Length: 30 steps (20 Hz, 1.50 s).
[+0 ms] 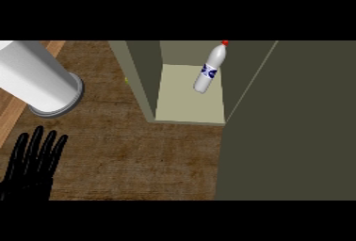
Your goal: Pick up the bottled water, place it into the cabinet and close the cabinet
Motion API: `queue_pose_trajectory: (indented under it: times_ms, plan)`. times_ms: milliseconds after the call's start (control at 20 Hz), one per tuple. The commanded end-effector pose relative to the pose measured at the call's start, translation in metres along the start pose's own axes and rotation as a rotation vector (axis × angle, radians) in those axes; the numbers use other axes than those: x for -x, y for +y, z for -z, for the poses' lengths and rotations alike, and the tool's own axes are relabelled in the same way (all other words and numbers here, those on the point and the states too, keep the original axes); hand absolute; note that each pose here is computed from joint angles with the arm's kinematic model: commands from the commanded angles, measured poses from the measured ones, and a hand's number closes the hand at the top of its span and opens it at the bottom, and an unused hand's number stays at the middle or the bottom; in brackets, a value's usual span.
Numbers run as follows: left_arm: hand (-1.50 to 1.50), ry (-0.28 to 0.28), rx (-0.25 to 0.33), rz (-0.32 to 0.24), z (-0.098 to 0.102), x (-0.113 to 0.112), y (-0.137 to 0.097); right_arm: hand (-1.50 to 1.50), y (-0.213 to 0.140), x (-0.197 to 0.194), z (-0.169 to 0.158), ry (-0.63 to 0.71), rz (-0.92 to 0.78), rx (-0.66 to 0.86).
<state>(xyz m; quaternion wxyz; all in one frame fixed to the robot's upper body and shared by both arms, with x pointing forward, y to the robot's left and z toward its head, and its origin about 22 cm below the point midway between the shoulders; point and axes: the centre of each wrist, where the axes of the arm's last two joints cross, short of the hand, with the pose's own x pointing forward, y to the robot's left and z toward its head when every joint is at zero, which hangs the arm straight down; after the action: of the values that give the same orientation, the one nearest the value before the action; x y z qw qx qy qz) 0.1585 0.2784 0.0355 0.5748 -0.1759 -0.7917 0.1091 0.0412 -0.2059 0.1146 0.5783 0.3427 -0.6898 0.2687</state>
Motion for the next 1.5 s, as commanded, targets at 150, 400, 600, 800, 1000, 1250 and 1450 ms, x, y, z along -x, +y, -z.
queue_pose_trajectory:
  times_ms: [150,400,600,800,1000,1250,1450]
  plan:
    - [-1.5,-0.006,0.04,-0.015,0.0,-0.019,0.015,1.5,0.026,-0.026,0.026,-0.129,0.075,-0.142]
    - [-1.5,0.023,0.091,-0.023,-0.005,-0.025,0.017,1.5,0.023,-0.017,0.032,-0.086,0.059,-0.16]
    - [-1.5,-0.01,0.109,-0.011,0.003,-0.033,0.022,1.5,0.017,-0.013,0.038,-0.059,0.015,-0.166]
    - [-1.5,0.024,0.138,-0.031,0.0,-0.035,0.025,1.5,0.011,-0.009,0.042,-0.023,-0.028,-0.203]
    - [-1.5,0.022,0.153,-0.017,0.005,-0.041,0.032,1.5,0.006,-0.007,0.05,-0.039,-0.061,-0.216]
    - [-1.5,0.022,0.186,-0.014,0.009,-0.044,0.03,-1.5,-0.011,-0.015,0.053,0.022,-0.249,-0.326]
    - [-1.5,0.04,0.194,-0.014,0.007,-0.045,0.034,1.5,-0.013,-0.016,0.061,-0.007,-0.253,-0.34]
